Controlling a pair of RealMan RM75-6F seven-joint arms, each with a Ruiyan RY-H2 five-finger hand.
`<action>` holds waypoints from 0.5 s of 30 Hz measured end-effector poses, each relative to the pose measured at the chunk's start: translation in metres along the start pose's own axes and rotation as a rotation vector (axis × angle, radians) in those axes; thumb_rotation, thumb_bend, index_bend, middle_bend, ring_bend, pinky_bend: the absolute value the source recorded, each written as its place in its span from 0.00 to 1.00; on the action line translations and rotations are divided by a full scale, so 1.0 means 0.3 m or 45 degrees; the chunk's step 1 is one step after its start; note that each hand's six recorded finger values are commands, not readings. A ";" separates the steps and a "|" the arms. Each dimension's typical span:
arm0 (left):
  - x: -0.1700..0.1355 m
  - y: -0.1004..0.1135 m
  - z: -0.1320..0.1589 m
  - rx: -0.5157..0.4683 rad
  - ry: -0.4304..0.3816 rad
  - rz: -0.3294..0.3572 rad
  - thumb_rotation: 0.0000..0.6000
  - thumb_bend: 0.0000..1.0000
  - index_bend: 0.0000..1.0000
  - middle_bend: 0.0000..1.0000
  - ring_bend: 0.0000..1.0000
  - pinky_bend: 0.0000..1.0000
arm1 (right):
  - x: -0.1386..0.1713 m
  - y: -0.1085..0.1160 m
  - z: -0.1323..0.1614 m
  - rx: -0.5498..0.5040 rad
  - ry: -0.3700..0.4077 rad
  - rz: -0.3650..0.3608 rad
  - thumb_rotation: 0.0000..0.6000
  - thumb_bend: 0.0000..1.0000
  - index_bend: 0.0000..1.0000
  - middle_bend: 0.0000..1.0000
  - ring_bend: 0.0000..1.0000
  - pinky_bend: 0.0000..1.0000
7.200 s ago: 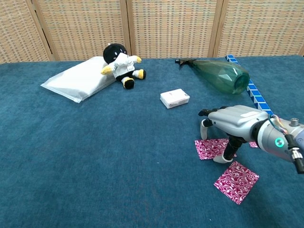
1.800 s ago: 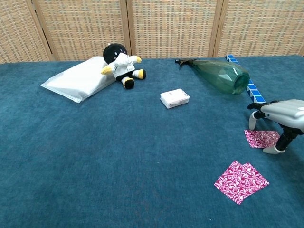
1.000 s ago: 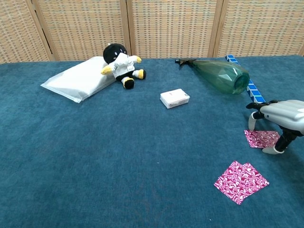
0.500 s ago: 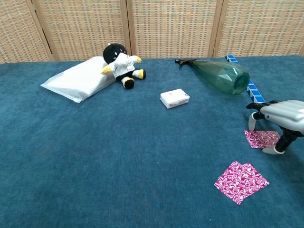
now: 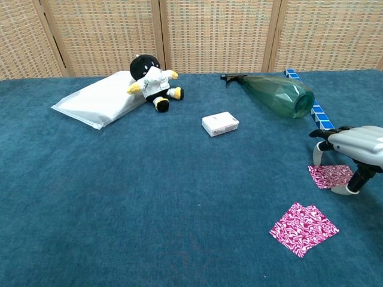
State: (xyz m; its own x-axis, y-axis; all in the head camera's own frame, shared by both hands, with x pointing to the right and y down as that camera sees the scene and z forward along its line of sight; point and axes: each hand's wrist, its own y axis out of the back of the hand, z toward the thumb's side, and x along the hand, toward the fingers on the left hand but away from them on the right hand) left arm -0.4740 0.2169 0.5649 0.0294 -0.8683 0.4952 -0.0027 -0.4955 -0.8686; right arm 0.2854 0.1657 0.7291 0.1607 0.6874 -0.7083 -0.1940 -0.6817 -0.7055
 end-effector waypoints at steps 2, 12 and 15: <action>0.000 0.000 0.000 0.001 0.000 0.000 1.00 0.00 0.00 0.00 0.00 0.00 | 0.002 0.002 0.000 0.001 0.001 -0.002 1.00 0.31 0.55 0.00 0.00 0.00; 0.000 0.000 0.000 0.002 0.002 -0.002 1.00 0.00 0.00 0.00 0.00 0.00 | 0.009 0.010 0.000 0.005 0.007 -0.008 1.00 0.31 0.55 0.00 0.00 0.00; 0.000 -0.001 0.000 0.002 0.002 -0.002 1.00 0.00 0.00 0.00 0.00 0.00 | 0.010 0.013 0.000 0.007 0.009 -0.012 1.00 0.31 0.55 0.00 0.00 0.00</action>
State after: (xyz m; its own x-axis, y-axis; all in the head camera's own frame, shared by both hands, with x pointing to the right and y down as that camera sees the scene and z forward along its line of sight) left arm -0.4741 0.2170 0.5651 0.0280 -0.8676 0.4965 -0.0008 -0.4967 -0.8679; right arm 0.2851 0.1650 0.7241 0.1695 0.6918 -0.7019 -0.1980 -0.6738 -0.7119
